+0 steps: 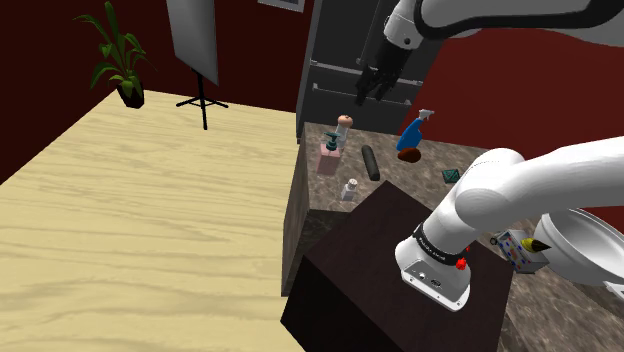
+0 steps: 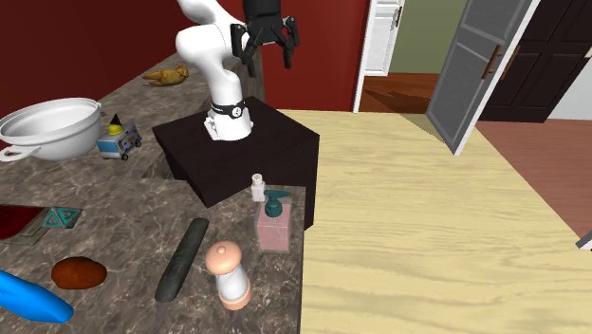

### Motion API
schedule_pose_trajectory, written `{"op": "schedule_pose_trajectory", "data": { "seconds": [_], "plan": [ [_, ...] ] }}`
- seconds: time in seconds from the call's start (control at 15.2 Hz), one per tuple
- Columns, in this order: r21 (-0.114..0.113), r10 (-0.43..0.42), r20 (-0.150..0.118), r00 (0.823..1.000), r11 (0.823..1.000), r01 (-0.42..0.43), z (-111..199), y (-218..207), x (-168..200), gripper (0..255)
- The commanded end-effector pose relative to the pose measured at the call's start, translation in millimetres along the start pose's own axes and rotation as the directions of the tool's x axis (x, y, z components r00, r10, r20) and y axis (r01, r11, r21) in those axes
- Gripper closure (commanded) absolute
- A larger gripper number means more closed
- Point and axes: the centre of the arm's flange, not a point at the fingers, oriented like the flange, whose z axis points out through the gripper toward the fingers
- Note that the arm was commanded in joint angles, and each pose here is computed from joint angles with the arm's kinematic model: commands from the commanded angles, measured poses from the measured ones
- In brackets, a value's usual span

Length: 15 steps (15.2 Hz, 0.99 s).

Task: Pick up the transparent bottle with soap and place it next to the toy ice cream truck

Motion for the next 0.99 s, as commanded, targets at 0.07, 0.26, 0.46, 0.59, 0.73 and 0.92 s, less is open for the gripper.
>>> {"op": "schedule_pose_trajectory", "data": {
  "seconds": [0.07, 0.26, 0.46, 0.59, 0.73, 0.92],
  "plan": [
    [-0.002, -0.031, -0.016, 0.999, 1.000, 0.031, 34.0, 13.3, 7.0, 0],
    [-0.004, -0.061, -0.029, 0.998, 0.998, 0.061, 68.0, 29.0, 17.7, 0],
    [-0.007, -0.091, -0.042, 0.995, 0.996, 0.091, 101.9, 44.3, 29.3, 0],
    [-0.009, -0.110, -0.051, 0.993, 0.994, 0.110, 124.3, 54.4, 37.6, 0],
    [-0.011, -0.130, -0.059, 0.990, 0.991, 0.130, 146.7, 64.4, 46.2, 0],
    [-0.015, -0.159, -0.072, 0.985, 0.987, 0.159, 180.1, 79.0, 60.0, 0]
  ]
}}
